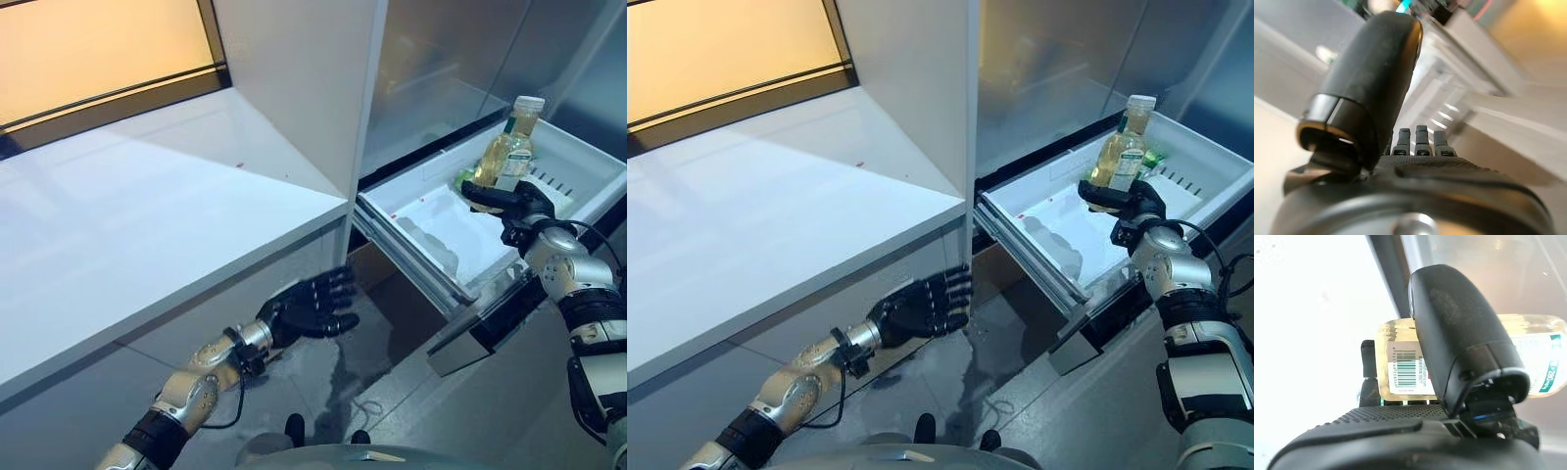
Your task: Put drinks into fridge and close the fridge
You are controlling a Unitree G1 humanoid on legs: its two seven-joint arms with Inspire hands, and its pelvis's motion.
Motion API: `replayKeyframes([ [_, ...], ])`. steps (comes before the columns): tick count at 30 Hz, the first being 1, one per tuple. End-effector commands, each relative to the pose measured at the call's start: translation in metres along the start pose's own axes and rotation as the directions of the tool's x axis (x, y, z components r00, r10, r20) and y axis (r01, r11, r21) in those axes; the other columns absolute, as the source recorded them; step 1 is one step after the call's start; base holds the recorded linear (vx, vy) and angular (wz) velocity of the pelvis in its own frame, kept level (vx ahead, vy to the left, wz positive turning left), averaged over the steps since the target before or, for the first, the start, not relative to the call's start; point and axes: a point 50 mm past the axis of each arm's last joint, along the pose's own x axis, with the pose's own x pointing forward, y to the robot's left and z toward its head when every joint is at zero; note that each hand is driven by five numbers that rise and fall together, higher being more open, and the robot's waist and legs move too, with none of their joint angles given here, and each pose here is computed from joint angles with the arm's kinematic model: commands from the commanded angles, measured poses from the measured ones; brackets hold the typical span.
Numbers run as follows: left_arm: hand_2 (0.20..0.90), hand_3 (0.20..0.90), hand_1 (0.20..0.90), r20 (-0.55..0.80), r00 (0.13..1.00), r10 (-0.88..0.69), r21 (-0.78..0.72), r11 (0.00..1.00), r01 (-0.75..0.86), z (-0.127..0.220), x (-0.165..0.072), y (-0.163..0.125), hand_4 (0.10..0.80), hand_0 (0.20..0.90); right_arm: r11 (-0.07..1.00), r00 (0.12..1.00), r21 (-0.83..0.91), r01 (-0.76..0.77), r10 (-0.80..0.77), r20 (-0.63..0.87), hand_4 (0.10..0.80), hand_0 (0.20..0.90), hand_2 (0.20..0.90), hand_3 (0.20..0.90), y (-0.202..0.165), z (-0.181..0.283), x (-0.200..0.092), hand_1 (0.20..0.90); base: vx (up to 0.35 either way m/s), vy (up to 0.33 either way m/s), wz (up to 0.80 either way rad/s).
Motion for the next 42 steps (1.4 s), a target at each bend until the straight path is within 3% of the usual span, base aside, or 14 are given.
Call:
replayKeyframes([
  [1, 0.900, 0.900, 0.900, -0.100, 0.995, 0.016, -0.006, 1.000, -0.017, -0.038, -0.012, 0.006, 0.800, 0.900, 0.990, 0.917, -0.094, 0.104, -0.059, 0.396, 0.100, 0.300, 0.300, 0.200, -0.033, 0.130, -0.015, 0.300, 0.031, -0.013, 0.21],
  [8, 0.900, 0.900, 0.900, -0.243, 0.928, 0.284, 0.088, 0.959, -0.270, -0.080, -0.036, 0.043, 0.800, 0.900, 0.959, 0.979, -0.225, 0.173, -0.143, 0.144, 0.100, 0.300, 0.300, 0.200, -0.056, 0.093, -0.004, 0.300, 0.016, -0.031, 0.20],
  [15, 0.900, 0.900, 0.900, -0.244, 0.826, 0.508, 0.211, 0.859, -0.466, -0.070, -0.047, 0.076, 0.800, 0.900, 0.940, 0.979, -0.283, 0.188, -0.203, -0.024, 0.100, 0.300, 0.300, 0.200, -0.062, 0.060, -0.001, 0.300, -0.076, -0.043, 0.11],
  [33, 0.900, 0.900, 0.900, -0.357, 0.753, 0.552, 0.268, 0.833, -0.484, -0.081, -0.066, 0.087, 0.800, 0.900, 0.907, 0.959, -0.418, 0.058, -0.167, -0.230, 0.116, 0.314, 0.314, 0.216, -0.077, 0.021, -0.007, 0.314, -0.014, 0.001, 0.02],
  [34, 0.900, 0.900, 0.900, -0.356, 0.755, 0.550, 0.268, 0.834, -0.482, -0.080, -0.066, 0.087, 0.800, 0.900, 0.904, 0.957, -0.425, 0.048, -0.164, -0.241, 0.237, 0.418, 0.418, 0.337, -0.076, 0.018, -0.007, 0.418, 0.000, 0.000, 0.00],
  [35, 0.900, 0.900, 0.900, -0.355, 0.758, 0.548, 0.270, 0.836, -0.478, -0.080, -0.065, 0.087, 0.800, 0.900, 0.899, 0.955, -0.437, 0.041, -0.164, -0.248, 0.300, 0.472, 0.472, 0.400, -0.076, 0.016, -0.007, 0.472, 0.000, 0.000, 0.00],
  [36, 0.900, 0.900, 0.900, -0.353, 0.759, 0.547, 0.271, 0.837, -0.476, -0.079, -0.065, 0.087, 0.800, 0.900, 0.897, 0.954, -0.441, 0.036, -0.162, -0.252, 0.740, 0.848, 0.848, 0.840, -0.076, 0.015, -0.007, 0.848, 0.000, 0.000, 0.00],
  [37, 0.900, 0.900, 0.900, -0.352, 0.761, 0.545, 0.274, 0.837, -0.473, -0.078, -0.064, 0.087, 0.800, 0.900, 0.898, 0.953, -0.439, 0.029, -0.158, -0.259, 0.800, 0.900, 0.900, 0.900, -0.076, 0.014, -0.007, 0.900, 0.000, 0.000, 0.00],
  [42, 0.900, 0.900, 0.900, -0.355, 0.758, 0.547, 0.283, 0.836, -0.471, -0.077, -0.065, 0.088, 0.800, 0.900, 0.899, 0.955, -0.437, 0.022, -0.148, -0.257, 0.800, 0.900, 0.900, 0.900, -0.072, 0.013, -0.006, 0.900, -0.002, 0.000, -0.01],
])
